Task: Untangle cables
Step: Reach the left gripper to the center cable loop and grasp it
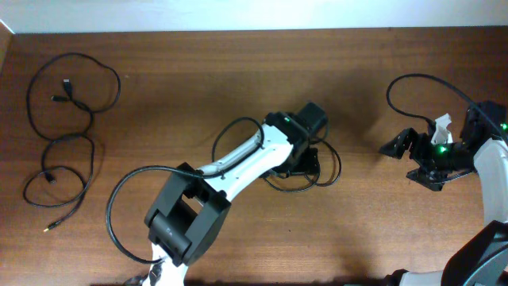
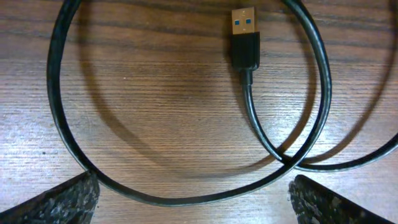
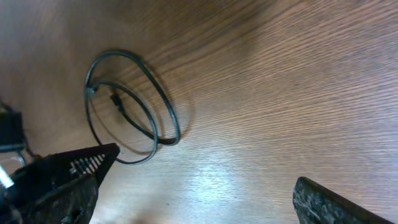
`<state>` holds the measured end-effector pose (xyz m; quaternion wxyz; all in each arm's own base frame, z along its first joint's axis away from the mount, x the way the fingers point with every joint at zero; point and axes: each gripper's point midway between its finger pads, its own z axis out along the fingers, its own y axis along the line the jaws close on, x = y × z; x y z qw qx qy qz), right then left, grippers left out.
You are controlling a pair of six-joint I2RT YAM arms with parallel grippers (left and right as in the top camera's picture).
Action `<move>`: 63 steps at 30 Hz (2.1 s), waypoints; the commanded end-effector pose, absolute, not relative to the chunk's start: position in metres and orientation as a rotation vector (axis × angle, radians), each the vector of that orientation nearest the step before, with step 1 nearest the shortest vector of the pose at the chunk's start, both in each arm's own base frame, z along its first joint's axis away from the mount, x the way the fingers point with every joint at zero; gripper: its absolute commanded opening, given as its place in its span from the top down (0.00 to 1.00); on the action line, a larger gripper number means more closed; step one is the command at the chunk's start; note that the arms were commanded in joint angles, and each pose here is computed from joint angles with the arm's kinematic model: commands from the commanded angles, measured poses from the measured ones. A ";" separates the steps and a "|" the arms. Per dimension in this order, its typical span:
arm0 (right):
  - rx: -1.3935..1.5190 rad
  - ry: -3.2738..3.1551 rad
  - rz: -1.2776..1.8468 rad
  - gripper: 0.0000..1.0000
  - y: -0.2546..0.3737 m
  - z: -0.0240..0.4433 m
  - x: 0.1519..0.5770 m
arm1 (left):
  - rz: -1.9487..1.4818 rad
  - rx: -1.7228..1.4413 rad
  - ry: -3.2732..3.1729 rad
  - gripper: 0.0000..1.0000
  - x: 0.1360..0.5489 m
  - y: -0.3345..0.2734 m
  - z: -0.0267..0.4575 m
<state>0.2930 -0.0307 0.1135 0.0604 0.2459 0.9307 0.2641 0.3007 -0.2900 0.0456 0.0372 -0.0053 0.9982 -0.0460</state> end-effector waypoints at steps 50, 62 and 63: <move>0.734 2.831 0.743 0.01 -0.038 0.110 0.291 | -0.275 -0.199 2.977 0.01 0.314 -0.343 0.003; 0.728 2.823 0.739 0.01 -0.039 0.110 0.293 | -0.258 0.056 2.969 0.01 0.313 -0.348 -0.005; 0.728 2.823 0.739 0.01 -0.039 0.110 0.293 | -0.252 0.084 2.970 0.01 0.312 -0.347 -0.006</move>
